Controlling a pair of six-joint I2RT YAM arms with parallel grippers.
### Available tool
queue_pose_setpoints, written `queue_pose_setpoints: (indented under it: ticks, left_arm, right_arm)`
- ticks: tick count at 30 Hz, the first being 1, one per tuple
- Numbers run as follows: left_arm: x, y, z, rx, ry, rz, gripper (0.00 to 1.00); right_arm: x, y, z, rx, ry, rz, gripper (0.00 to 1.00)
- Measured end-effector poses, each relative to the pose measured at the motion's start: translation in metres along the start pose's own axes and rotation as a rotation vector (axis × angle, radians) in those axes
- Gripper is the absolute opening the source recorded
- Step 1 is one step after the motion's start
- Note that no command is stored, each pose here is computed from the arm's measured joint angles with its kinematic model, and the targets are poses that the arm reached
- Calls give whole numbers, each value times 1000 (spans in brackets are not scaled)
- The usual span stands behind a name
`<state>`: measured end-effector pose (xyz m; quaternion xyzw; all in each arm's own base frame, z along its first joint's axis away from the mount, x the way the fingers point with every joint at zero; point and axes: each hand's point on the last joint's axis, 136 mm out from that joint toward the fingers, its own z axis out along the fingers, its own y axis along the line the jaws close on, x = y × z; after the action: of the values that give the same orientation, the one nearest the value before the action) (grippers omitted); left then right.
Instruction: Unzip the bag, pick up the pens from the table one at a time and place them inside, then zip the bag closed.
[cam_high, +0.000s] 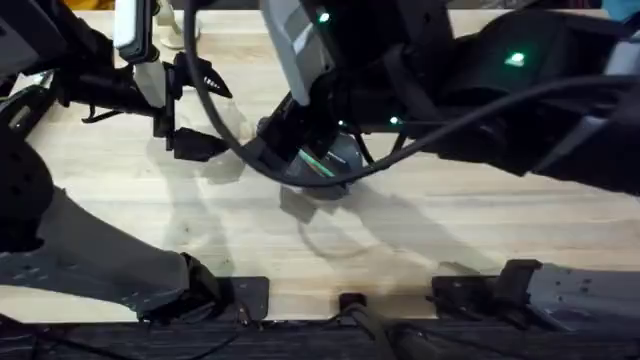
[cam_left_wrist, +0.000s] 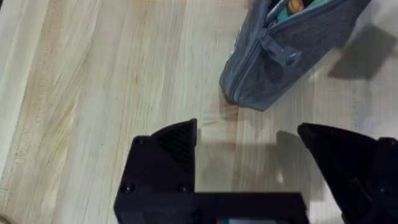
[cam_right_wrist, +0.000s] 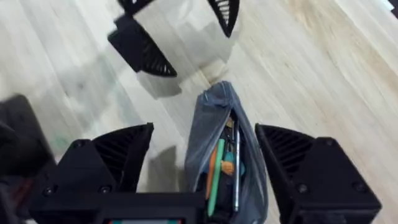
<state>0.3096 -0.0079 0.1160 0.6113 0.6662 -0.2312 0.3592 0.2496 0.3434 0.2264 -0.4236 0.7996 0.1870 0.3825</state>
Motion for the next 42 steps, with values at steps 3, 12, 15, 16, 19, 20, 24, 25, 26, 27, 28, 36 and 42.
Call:
queue_pose_setpoints:
  ticks: [3,12,15,16,19,20,24,25,26,27,28,36,42]
  left_arm:
    - [0,0,0,-1,-2,0,993]
    - [-1,0,0,-2,-3,0,993]
    - [-1,0,0,-2,-3,0,993]
    - [-1,0,0,-2,-3,0,994]
    - [-1,0,0,-2,-3,0,994]
    - [-1,0,0,-2,-3,0,994]
    - [-1,0,0,-2,-3,0,994]
    - [-1,0,0,-2,-3,0,994]
    - [-1,0,0,-2,-3,0,993]
    - [-1,0,0,-2,-3,0,993]
    - [-1,0,0,-2,-3,0,992]
    - [-1,0,0,-2,-3,0,993]
    - [-1,0,0,-2,-3,0,993]
  right_arm:
    - [8,1,12,0,34,-59,997]
    - [41,5,50,-30,153,-303,998]
    - [45,4,56,-36,163,-386,998]
    - [44,4,58,-37,160,-406,998]
    - [38,5,65,-34,130,-453,998]
    - [37,5,68,-33,123,-464,997]
    - [37,5,82,-33,111,-526,998]
    - [37,5,85,-33,108,-537,998]
    - [37,5,89,-32,105,-547,998]
    - [36,5,92,-31,100,-553,998]
    - [36,5,95,-30,95,-561,998]
    - [35,0,106,-18,81,-575,940]
    - [41,-5,113,-14,97,-571,833]
